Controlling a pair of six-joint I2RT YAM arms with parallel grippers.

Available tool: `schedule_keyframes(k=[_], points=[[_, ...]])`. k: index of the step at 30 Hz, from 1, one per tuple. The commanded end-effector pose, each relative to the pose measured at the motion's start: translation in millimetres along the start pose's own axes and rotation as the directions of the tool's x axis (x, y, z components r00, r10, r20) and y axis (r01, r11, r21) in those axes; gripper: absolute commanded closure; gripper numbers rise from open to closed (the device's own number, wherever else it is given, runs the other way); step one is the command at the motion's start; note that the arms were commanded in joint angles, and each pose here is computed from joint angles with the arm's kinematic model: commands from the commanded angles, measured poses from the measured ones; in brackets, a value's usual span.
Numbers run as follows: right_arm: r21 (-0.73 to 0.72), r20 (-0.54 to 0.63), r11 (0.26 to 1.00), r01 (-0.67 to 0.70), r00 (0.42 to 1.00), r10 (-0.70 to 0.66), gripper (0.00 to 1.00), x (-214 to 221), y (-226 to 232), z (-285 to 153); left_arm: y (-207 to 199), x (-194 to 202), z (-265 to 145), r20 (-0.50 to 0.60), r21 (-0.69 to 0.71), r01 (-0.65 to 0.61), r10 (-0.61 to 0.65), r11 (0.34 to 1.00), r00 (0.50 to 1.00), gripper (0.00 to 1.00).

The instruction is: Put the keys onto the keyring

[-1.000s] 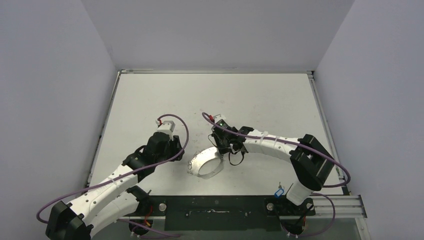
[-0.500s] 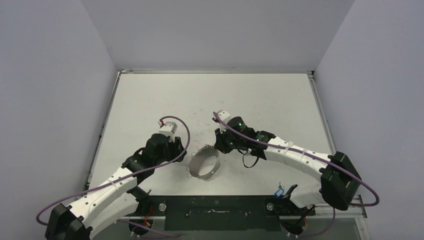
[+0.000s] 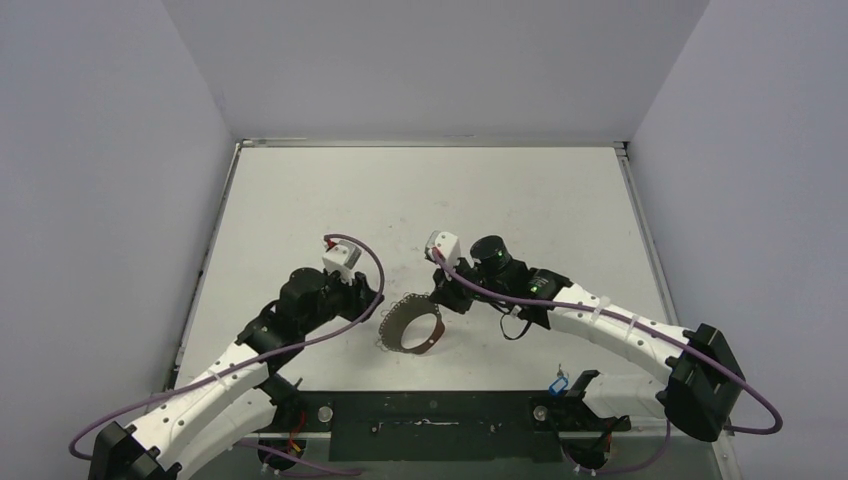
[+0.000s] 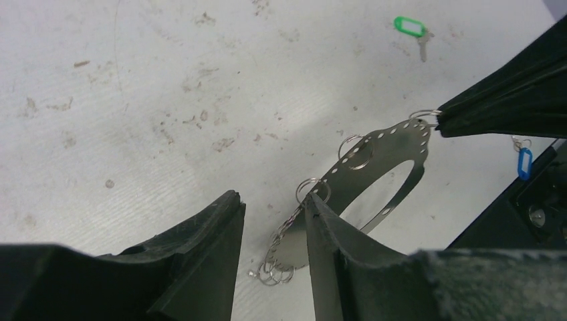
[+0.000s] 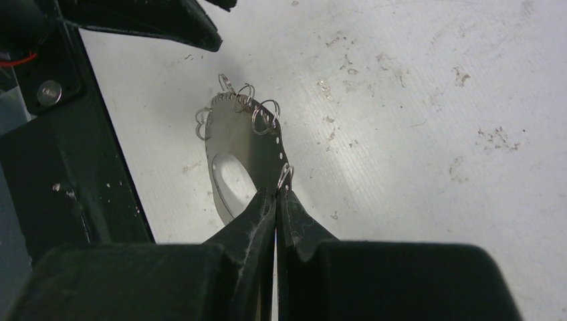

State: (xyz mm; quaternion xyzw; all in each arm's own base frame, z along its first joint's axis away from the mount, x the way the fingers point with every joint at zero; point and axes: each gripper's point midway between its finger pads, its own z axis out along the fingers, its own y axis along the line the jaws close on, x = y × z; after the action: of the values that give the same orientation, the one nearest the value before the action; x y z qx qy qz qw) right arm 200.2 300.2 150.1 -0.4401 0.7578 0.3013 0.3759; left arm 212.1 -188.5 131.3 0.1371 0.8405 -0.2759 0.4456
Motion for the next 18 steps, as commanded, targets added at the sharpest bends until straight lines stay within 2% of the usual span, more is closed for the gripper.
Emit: schedule_keyframes(k=[1,5,9,14,18], points=[[-0.096,0.110,0.983,0.156,0.983,-0.145,1.00,-32.9,11.2,-17.0,-28.0,-34.3,-4.1,0.180,0.153,-0.103,0.075,0.983,0.981,0.63],[-0.149,0.155,0.964,0.219,0.968,-0.196,1.00,-36.8,14.0,-29.4,-47.8,-41.2,-11.8,0.288,0.260,-0.208,0.130,0.943,0.949,0.65],[-0.163,0.183,0.944,0.286,0.949,-0.256,1.00,-35.4,17.7,-37.5,-65.6,-50.3,-24.0,0.414,0.328,-0.328,0.177,0.886,0.893,0.66],[-0.178,0.230,0.933,0.311,0.935,-0.268,1.00,-39.0,23.8,-40.2,-75.9,-51.4,-27.5,0.469,0.361,-0.406,0.213,0.840,0.857,0.65],[-0.205,0.267,0.933,0.297,0.934,-0.238,1.00,-41.8,30.0,-38.7,-92.9,-47.7,-30.8,0.510,0.417,-0.525,0.288,0.742,0.811,0.66]])
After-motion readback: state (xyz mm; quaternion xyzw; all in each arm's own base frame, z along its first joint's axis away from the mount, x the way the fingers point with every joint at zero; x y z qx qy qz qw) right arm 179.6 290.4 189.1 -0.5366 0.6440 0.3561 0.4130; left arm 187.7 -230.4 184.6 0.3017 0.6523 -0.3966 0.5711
